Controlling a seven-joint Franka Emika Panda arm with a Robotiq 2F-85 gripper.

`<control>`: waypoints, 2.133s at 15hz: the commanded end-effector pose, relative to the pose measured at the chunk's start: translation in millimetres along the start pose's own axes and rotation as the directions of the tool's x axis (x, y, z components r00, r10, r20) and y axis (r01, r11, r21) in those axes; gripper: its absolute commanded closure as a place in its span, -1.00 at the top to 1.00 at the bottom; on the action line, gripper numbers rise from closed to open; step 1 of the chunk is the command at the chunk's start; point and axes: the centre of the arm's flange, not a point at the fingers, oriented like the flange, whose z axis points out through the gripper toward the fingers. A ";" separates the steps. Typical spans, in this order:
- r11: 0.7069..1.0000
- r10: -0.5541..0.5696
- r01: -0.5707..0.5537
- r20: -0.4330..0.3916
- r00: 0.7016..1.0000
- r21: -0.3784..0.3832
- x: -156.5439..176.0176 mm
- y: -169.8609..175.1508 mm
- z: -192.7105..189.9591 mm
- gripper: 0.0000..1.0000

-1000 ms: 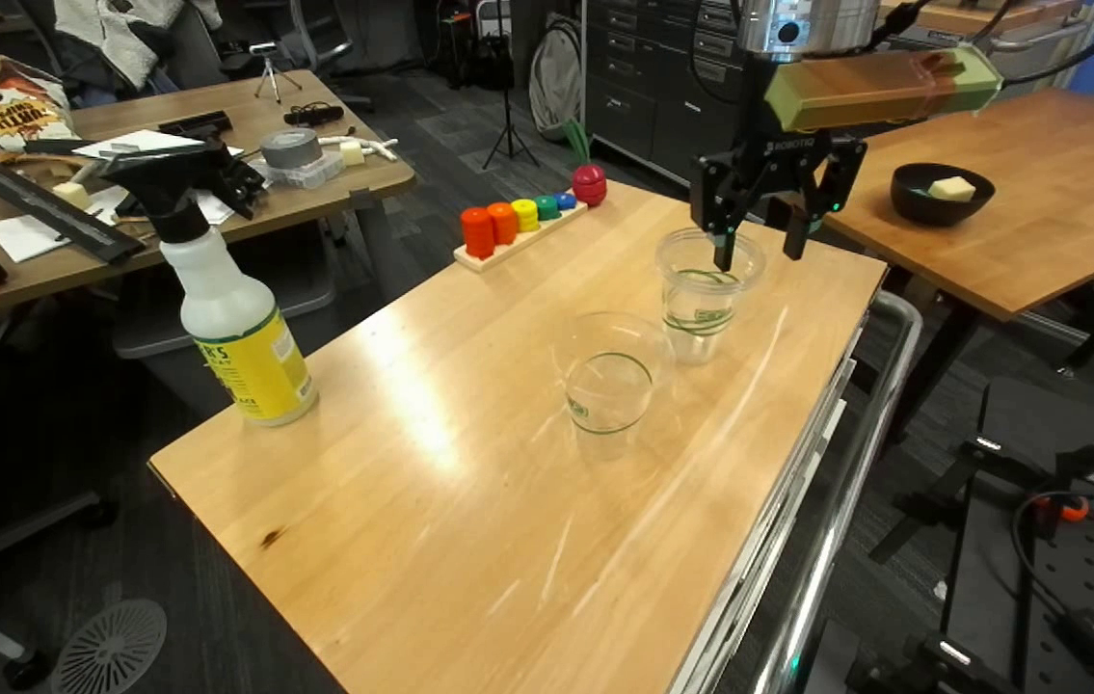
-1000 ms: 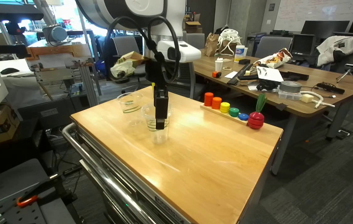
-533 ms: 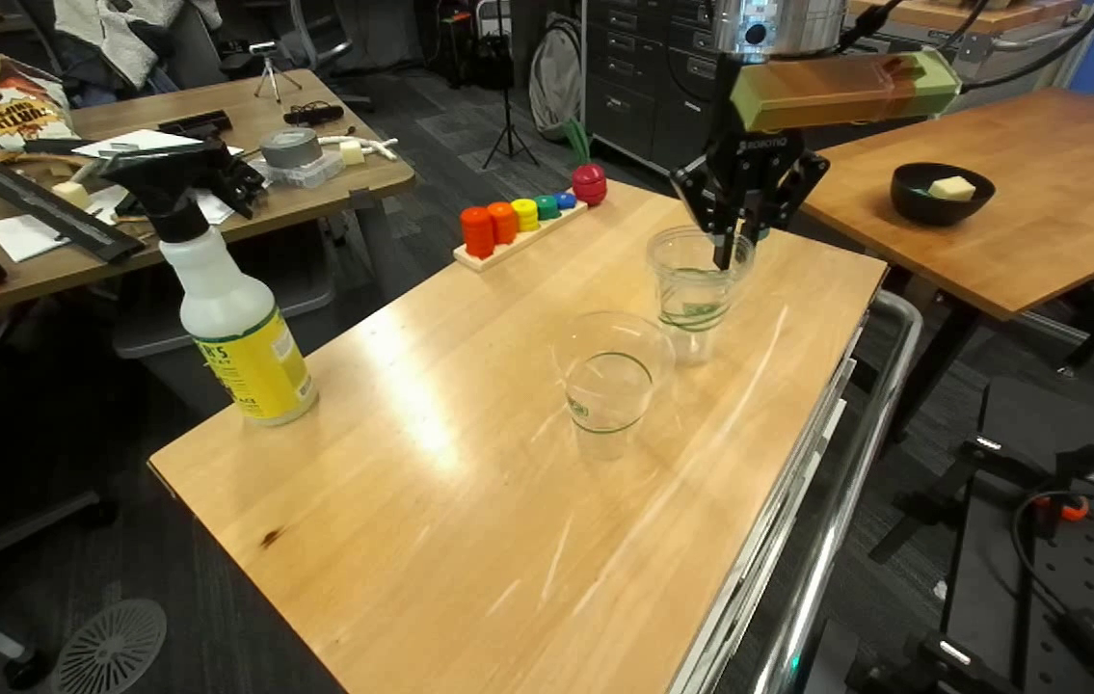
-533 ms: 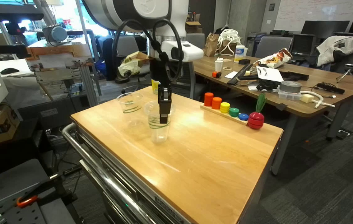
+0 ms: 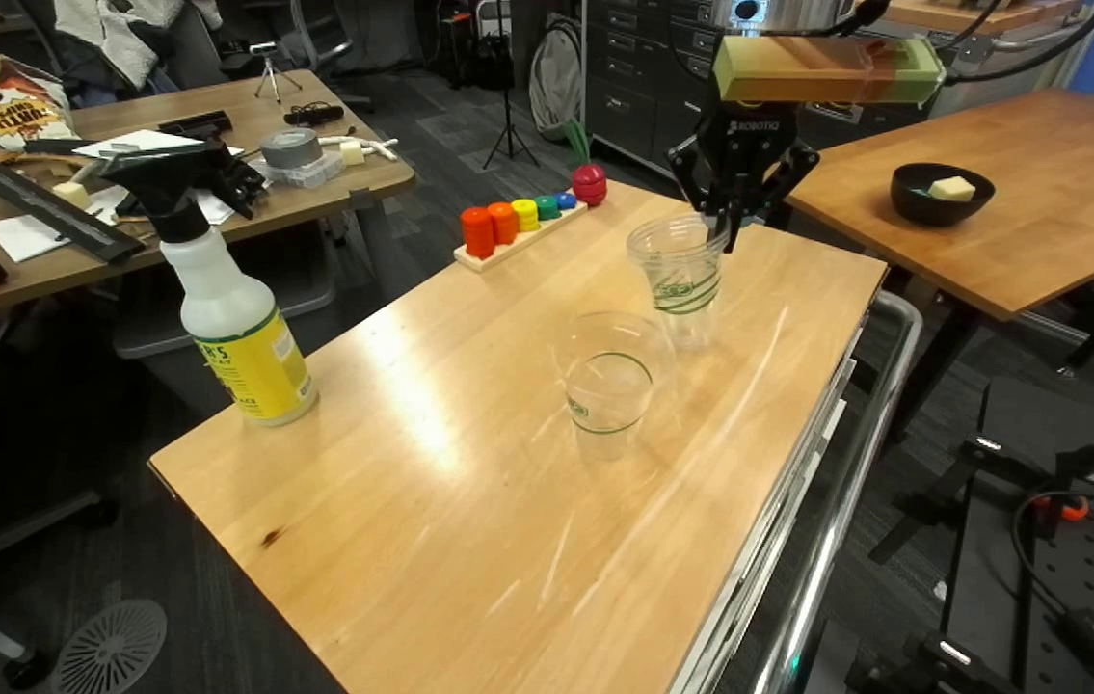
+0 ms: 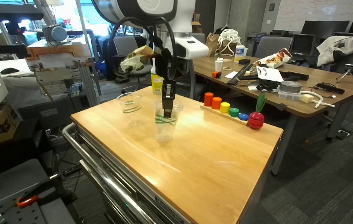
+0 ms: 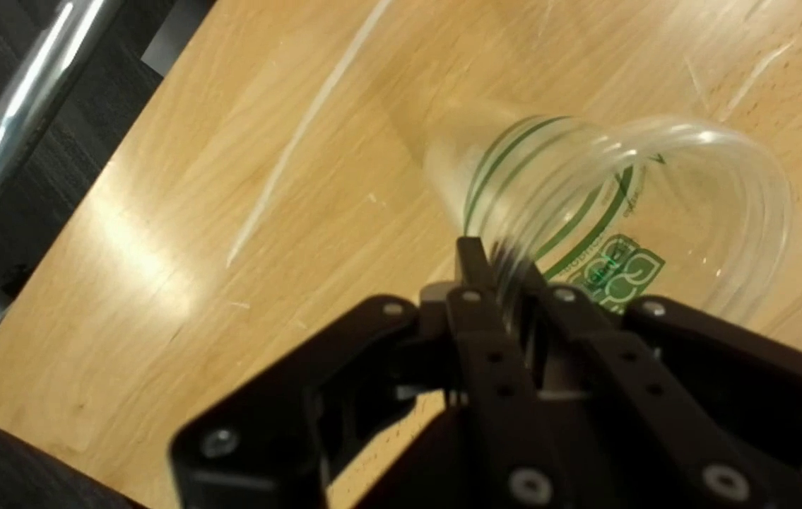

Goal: Stack the cups together

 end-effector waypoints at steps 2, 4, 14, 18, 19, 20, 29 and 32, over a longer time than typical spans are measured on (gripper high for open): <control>0.989 0.048 -0.038 -0.063 0.997 0.146 -6.5 -11.7 -47.8 -0.96; 0.978 0.022 0.009 -0.145 0.989 0.210 -17.8 -19.5 -74.6 -0.96; 0.889 -0.197 0.306 -0.319 0.927 0.341 -128.2 -39.1 -153.5 -0.96; 0.887 -0.245 0.346 -0.325 0.914 0.305 -150.8 -32.7 -149.5 -0.96; 0.891 -0.251 0.348 -0.322 0.913 0.293 -153.1 -30.6 -146.7 -0.96; 0.896 -0.261 0.349 -0.310 0.914 0.274 -152.8 -28.2 -142.3 -0.96; 0.894 -0.332 0.380 -0.218 0.918 0.238 -153.8 -22.8 -108.4 -0.96; 0.887 -0.338 0.379 -0.188 0.922 0.264 -153.3 -25.5 -100.8 -0.96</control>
